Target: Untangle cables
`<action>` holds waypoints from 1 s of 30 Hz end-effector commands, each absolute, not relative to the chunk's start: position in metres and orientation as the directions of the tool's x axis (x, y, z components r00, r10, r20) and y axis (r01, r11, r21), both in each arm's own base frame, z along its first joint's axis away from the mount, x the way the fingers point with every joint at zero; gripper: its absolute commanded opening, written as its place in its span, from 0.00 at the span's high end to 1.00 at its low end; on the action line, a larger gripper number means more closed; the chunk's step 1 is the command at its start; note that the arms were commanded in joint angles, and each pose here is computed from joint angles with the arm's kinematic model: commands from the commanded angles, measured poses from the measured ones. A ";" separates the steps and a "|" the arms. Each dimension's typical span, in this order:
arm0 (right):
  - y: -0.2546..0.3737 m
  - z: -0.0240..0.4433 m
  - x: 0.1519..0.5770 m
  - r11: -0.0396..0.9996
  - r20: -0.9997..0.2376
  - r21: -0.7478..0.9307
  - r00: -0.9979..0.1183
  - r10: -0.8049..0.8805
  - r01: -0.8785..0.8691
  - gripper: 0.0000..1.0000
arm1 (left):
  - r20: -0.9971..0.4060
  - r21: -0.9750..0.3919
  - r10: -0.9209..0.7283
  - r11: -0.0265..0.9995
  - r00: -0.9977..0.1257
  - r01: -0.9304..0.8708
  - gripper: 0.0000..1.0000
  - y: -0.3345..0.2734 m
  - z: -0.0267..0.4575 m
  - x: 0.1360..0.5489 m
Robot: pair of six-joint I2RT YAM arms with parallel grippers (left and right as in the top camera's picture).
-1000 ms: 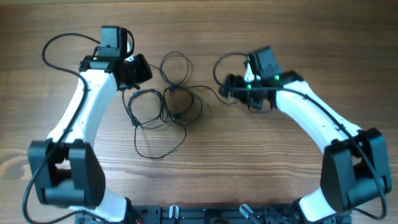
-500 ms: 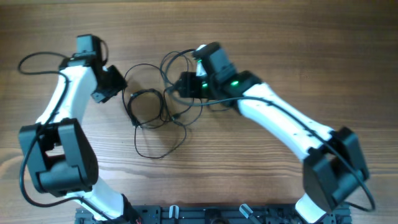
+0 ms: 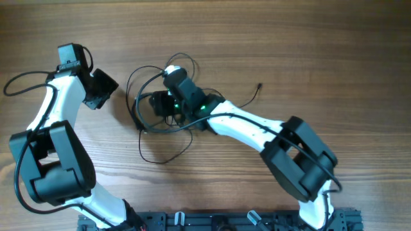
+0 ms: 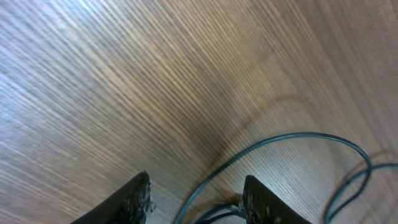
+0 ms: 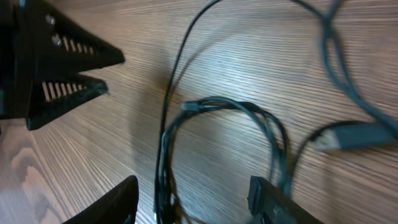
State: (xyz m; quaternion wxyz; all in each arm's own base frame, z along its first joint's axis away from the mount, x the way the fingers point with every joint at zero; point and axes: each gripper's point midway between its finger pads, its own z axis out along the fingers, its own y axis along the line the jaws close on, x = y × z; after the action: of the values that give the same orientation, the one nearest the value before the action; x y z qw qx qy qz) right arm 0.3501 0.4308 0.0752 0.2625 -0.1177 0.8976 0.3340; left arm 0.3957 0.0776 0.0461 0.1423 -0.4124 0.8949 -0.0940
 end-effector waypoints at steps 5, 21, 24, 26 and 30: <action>0.413 0.024 0.378 0.867 -0.625 0.385 -0.781 -0.008 -0.317 0.40 | -0.137 -0.325 -0.763 0.638 -0.632 -0.699 0.46 0.061 0.043 0.398; 0.433 0.058 0.403 0.815 -0.742 0.429 -0.666 0.071 -0.391 0.54 | -0.126 -0.354 -0.755 0.640 -0.643 -0.682 0.48 0.054 0.044 0.401; 0.437 0.060 0.401 0.803 -0.741 0.442 -0.668 0.074 -0.401 0.55 | -0.128 -0.355 -0.755 0.640 -0.643 -0.681 0.48 0.054 0.045 0.402; 0.440 0.054 0.393 0.793 -0.720 0.449 -0.692 0.048 -0.412 0.56 | -0.129 -0.355 -0.755 0.640 -0.643 -0.681 0.48 0.054 0.045 0.402; 0.439 0.029 0.381 0.805 -0.671 0.445 -0.742 0.009 -0.393 0.58 | -0.129 -0.356 -0.755 0.640 -0.643 -0.681 0.48 0.054 0.045 0.402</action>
State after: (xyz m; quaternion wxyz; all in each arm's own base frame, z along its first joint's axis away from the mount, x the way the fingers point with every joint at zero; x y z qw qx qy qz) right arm 0.3927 0.4351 0.0554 0.3740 -0.0964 0.8730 0.2977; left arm 0.4036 0.0576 0.0496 0.1418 -0.3981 0.8963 -0.1342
